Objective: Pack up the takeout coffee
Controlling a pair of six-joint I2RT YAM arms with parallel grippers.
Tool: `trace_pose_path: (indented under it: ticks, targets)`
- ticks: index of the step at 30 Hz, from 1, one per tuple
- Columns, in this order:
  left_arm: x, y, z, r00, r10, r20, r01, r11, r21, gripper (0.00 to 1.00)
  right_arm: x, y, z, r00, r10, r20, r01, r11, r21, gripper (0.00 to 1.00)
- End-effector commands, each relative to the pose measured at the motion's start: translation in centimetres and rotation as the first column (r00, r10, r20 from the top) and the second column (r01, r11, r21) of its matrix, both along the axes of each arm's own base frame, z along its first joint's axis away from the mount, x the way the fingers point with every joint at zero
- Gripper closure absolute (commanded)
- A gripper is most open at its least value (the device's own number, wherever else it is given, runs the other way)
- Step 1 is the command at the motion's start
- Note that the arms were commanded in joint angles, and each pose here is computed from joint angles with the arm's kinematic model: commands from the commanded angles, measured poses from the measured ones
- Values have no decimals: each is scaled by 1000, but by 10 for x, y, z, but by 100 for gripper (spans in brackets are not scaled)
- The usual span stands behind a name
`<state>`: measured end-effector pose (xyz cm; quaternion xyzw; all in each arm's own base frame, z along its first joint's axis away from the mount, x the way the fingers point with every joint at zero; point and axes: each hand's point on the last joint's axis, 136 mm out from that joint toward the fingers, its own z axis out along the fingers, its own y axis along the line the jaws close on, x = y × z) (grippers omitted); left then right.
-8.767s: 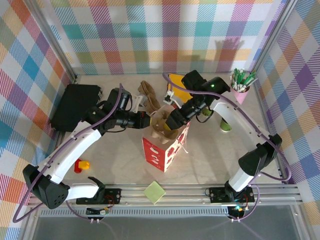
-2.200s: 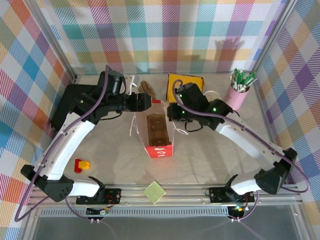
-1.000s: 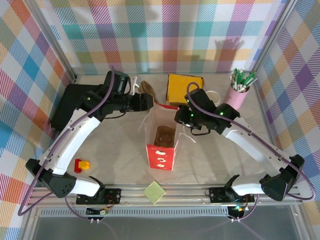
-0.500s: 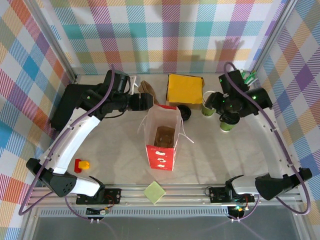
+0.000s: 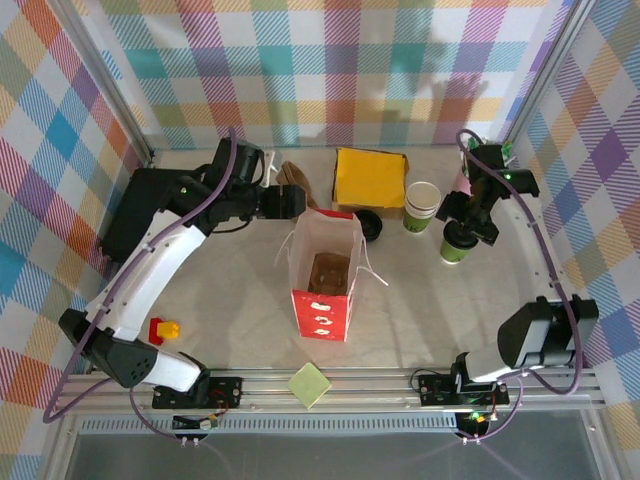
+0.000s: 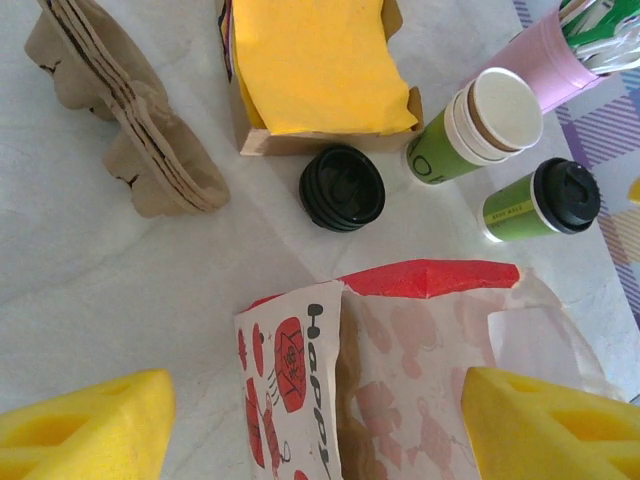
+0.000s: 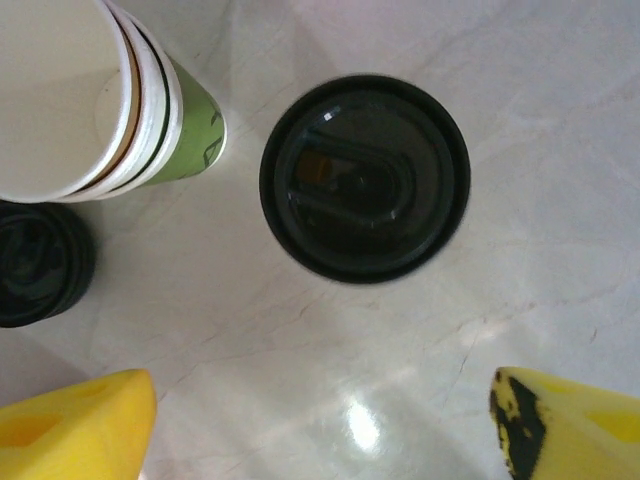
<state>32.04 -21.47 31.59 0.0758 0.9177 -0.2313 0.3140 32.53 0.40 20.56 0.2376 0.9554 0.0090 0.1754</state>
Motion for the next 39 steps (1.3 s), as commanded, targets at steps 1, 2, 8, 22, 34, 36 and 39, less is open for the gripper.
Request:
trace_pose_path:
  ticks: [1,2,8,22,34,36,39]
  targets:
    - [2,-2,-4,1000,-17,-13,17,1000,-3,25,28,-4,-11,993,111,41,-109,993,-50,11]
    - [2,-3,-5,1000,-20,-17,20,1000,-4,25,31,-9,-17,993,116,29,-114,991,-65,9]
    - [0,-3,-10,999,-26,-36,27,1000,4,25,46,-22,-35,989,151,-9,-151,986,-77,8]
    - [0,-3,-14,998,-20,-55,20,1000,8,26,43,-31,-71,983,163,-83,-162,987,16,11]
    - [-3,1,-19,998,-7,-69,8,1000,17,26,35,-35,-79,982,148,-120,-146,989,25,15]
    - [-3,1,-19,998,-7,-69,9,1000,17,26,34,-35,-81,982,142,-124,-140,990,27,16]
    - [-3,2,-19,998,-5,-67,6,1000,19,26,30,-37,-82,981,137,-135,-135,991,22,17]
